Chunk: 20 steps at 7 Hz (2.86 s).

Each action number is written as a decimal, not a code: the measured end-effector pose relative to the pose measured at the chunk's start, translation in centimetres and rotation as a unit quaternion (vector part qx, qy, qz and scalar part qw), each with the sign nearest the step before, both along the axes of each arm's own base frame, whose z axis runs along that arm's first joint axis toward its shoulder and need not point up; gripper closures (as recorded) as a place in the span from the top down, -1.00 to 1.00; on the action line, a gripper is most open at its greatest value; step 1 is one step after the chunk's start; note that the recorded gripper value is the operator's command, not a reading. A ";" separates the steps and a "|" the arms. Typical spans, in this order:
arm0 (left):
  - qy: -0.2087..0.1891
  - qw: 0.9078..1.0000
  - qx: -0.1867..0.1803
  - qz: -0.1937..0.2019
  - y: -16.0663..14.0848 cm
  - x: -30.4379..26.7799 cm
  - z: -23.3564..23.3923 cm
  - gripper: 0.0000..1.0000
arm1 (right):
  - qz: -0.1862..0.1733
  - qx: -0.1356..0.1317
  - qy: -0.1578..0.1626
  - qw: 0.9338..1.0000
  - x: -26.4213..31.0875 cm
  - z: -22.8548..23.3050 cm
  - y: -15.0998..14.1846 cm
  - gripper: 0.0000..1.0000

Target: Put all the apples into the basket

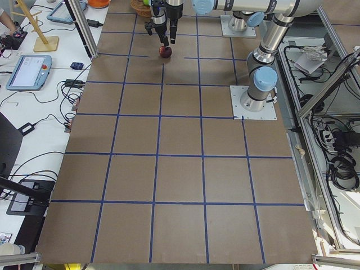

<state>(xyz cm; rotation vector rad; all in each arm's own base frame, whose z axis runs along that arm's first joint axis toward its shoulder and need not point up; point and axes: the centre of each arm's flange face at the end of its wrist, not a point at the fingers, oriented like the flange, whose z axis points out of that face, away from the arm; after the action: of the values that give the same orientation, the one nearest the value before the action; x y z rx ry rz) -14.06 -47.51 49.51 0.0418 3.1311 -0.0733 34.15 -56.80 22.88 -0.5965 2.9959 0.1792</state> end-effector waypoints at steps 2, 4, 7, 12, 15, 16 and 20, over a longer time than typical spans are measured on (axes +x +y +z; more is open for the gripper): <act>0.001 1.000 -0.008 0.000 -0.1 0.0 0.1 1.00 | -0.001 0.015 0.005 1.000 0.2 -2.2 -0.1 1.00; 0.001 1.000 -0.011 0.003 -0.1 -0.1 0.1 1.00 | 0.000 0.023 0.008 1.000 0.3 -3.4 -0.2 0.32; 0.001 1.000 -0.012 0.004 -0.2 -0.1 0.1 1.00 | -0.001 0.000 0.003 1.000 0.5 -3.4 -0.9 -1.00; 0.001 0.999 -0.041 0.002 -1.1 0.2 0.5 1.00 | -0.133 -0.066 0.025 0.989 -17.7 10.4 -9.8 -1.00; 0.000 0.998 -0.063 0.008 -1.6 0.2 0.9 1.00 | -0.188 -0.067 0.049 0.979 -37.1 9.9 -12.7 -1.00; 0.000 0.998 -0.063 0.010 -1.5 0.3 1.0 1.00 | -0.184 -0.065 0.063 0.979 -41.5 8.0 -13.2 -1.00; 0.004 0.999 -0.046 0.008 -0.7 0.2 1.1 1.00 | -0.162 -0.072 0.077 0.981 -46.6 3.5 -14.1 1.00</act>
<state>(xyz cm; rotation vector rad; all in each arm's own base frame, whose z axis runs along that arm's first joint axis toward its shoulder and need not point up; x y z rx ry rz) -13.89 -48.20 50.61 0.0146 3.1313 -0.2192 -12.44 -70.88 26.40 -0.0994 3.2191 -0.0149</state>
